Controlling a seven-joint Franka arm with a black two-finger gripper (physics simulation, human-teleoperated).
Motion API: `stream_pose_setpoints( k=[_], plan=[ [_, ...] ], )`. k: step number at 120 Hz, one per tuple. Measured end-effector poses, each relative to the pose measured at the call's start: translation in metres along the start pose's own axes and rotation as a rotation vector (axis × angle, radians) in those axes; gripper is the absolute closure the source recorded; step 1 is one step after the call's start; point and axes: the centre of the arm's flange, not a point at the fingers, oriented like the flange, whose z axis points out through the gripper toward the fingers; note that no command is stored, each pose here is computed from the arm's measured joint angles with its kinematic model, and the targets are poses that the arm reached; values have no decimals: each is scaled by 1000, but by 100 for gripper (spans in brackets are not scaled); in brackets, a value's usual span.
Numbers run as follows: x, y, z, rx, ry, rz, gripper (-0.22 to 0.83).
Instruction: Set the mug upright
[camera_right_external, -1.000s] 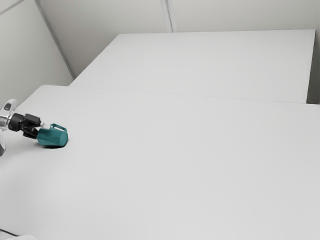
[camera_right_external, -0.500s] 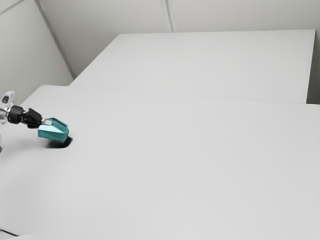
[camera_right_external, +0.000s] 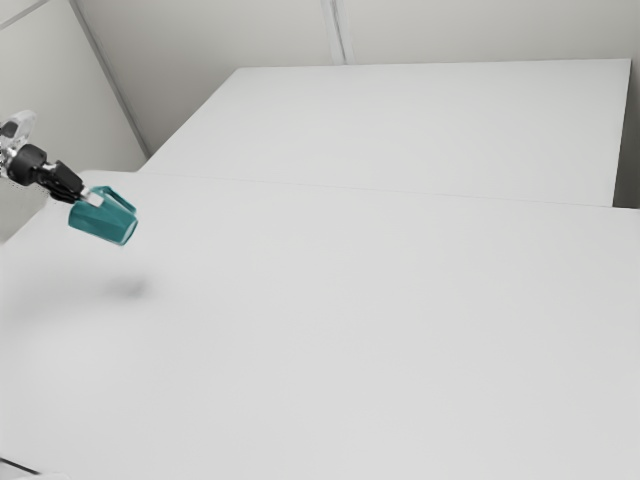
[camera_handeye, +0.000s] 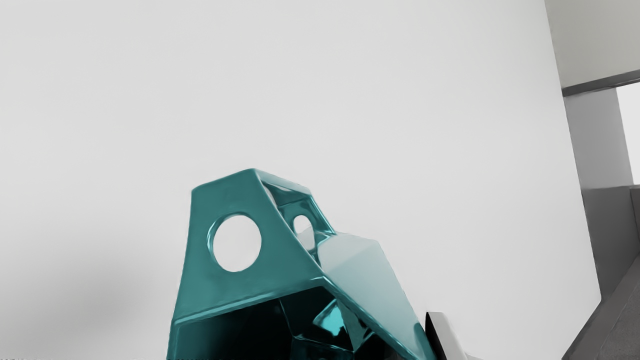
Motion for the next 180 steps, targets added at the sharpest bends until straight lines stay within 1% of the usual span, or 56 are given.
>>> stream_pose_setpoints(
  k=[11, 23, 42, 73, 91, 98, 116, 128, 138, 172, 180],
  plan=[
    [26, 58, 11, 102, -111, 53, 79],
    [49, 106, 30, 195, -205, 88, 79],
    [65, 161, 85, 303, -293, 106, 79],
    [78, 221, 156, 513, -310, 126, 78],
    [93, 254, 196, 639, -316, 162, 79],
    [97, 254, 205, 665, -313, 152, 79],
    [104, 236, 222, 713, -304, 94, 79],
    [98, 228, 244, 733, -313, 73, 79],
    [83, 218, 261, 740, -318, 47, 78],
    [38, 192, 290, 776, -277, -10, 78],
    [33, 187, 296, 783, -262, -15, 78]
  ],
)
